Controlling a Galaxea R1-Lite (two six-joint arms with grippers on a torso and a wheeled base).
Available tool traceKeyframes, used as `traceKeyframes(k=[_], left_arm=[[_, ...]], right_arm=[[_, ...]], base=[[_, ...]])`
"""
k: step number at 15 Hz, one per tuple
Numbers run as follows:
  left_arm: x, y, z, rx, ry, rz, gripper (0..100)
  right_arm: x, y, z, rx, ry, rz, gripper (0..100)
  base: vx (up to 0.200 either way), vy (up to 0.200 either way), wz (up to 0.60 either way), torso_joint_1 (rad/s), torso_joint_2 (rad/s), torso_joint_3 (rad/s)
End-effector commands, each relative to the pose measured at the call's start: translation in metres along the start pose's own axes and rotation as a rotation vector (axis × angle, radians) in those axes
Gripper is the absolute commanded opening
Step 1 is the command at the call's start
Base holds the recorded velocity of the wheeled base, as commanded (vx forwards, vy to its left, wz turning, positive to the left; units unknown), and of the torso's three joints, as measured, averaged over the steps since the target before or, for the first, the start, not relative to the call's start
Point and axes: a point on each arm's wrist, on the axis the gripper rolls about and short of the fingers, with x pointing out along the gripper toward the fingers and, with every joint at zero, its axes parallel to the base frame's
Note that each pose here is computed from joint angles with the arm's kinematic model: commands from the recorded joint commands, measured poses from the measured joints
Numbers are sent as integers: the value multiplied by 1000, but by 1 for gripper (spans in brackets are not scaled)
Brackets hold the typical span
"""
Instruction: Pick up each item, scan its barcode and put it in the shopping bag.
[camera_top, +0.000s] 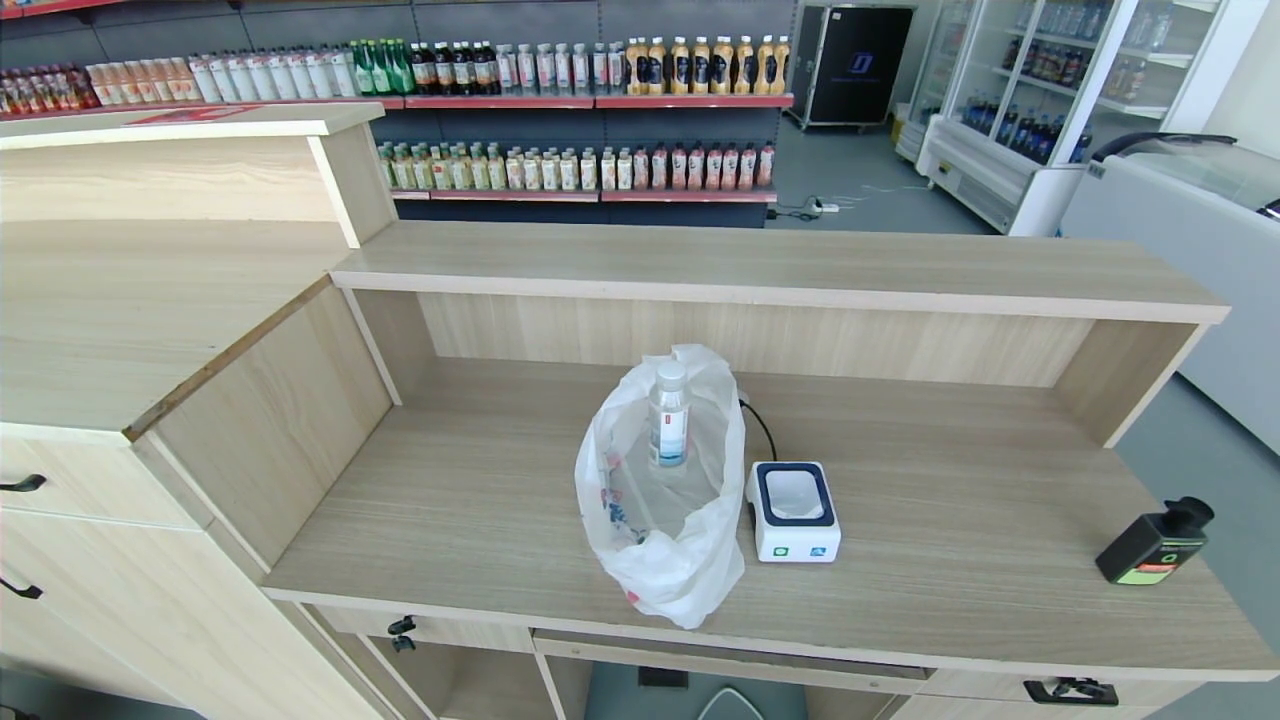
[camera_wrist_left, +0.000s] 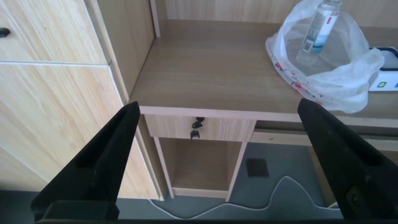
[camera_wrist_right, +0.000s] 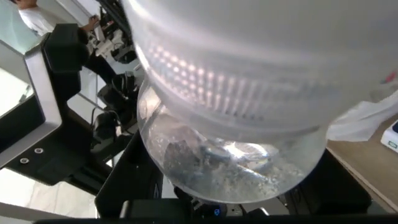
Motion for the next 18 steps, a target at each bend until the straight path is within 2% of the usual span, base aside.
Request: traceKeyframes(k=[1, 3, 7, 8, 9, 10, 11, 12, 13, 17, 18], left_arm=[[0, 0, 0, 0, 1, 0, 100], [0, 0, 0, 0, 1, 0, 100], [0, 0, 0, 0, 1, 0, 100], [0, 0, 0, 0, 1, 0, 100], [0, 0, 0, 0, 1, 0, 100], [0, 0, 0, 0, 1, 0, 100], [0, 0, 0, 0, 1, 0, 100], [0, 0, 0, 0, 1, 0, 100], [0, 0, 0, 0, 1, 0, 100], [0, 0, 0, 0, 1, 0, 100], [0, 0, 0, 0, 1, 0, 100]], right_arm=[[12, -23, 4, -20, 11, -129, 0], [17, -44, 7, -30, -1, -273, 0], [9, -96, 6, -37, -103, -515, 0], [7, -105, 5, -33, -113, -561, 0], [7, -105, 5, -33, -113, -561, 0], [1, -133, -1, -40, -149, -722, 0], [-2, -146, -7, -55, -152, -799, 0], [-2, -150, -10, -67, -148, -826, 0], [-6, -164, -20, -131, -120, -936, 0], [-12, -192, -36, -219, -74, -1244, 0], [-12, -194, -36, -221, -68, -1269, 0]], base=[[0, 0, 0, 0, 0, 0], [0, 0, 0, 0, 0, 0], [0, 0, 0, 0, 0, 0], [0, 0, 0, 0, 0, 0], [0, 0, 0, 0, 0, 0], [0, 0, 0, 0, 0, 0], [0, 0, 0, 0, 0, 0], [0, 0, 0, 0, 0, 0], [0, 0, 0, 0, 0, 0], [0, 0, 0, 0, 0, 0], [0, 0, 0, 0, 0, 0]])
